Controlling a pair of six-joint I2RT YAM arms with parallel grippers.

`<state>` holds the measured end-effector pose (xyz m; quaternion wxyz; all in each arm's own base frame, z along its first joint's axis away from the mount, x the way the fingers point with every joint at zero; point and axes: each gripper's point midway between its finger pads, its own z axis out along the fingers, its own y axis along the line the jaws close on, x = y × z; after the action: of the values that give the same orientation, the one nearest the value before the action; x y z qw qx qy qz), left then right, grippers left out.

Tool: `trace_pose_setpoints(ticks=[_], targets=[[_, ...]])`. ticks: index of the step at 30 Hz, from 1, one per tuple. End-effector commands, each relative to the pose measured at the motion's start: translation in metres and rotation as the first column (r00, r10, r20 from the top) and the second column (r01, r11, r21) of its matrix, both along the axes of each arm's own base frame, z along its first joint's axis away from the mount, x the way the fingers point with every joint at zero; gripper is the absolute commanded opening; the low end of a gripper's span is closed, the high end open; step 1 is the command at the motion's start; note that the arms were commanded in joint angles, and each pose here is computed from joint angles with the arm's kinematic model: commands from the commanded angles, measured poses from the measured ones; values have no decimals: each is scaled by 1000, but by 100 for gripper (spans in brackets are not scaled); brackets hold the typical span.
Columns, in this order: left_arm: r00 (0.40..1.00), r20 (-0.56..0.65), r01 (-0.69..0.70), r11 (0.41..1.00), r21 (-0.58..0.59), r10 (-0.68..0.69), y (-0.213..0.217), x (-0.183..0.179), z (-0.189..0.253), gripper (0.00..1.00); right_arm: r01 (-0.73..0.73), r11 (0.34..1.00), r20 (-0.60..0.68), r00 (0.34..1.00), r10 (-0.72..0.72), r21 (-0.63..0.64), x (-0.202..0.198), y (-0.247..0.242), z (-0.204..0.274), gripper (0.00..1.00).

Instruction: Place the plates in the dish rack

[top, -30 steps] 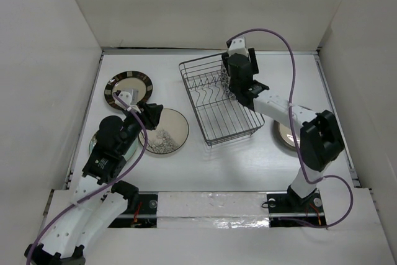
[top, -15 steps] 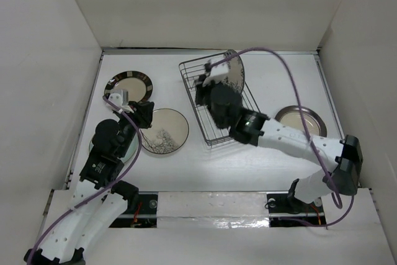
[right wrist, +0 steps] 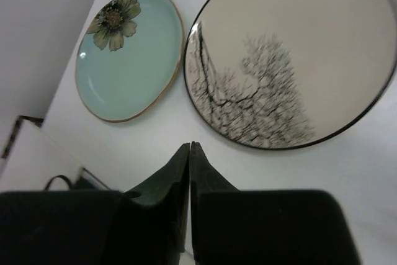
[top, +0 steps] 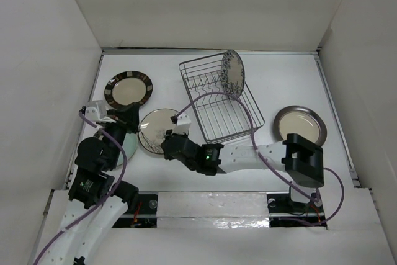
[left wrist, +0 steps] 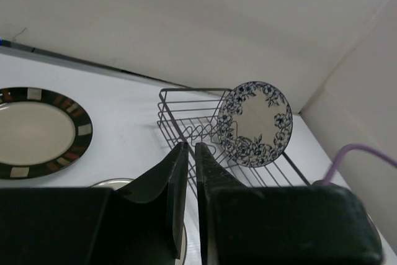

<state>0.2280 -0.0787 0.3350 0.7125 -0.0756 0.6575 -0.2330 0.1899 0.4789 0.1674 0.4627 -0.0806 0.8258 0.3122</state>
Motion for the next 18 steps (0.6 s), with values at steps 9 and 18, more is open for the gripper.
trace_pose_setpoints(ticks=[9,18], targets=[[993,115,17,997,-71,-9,5,-17,41,37,142,954,-312,948,-55,262,-25,50,-54,66],[987,158,15,994,-112,3,12,-27,52,54,-53,961,-282,950,132,272,-37,123,-50,66]])
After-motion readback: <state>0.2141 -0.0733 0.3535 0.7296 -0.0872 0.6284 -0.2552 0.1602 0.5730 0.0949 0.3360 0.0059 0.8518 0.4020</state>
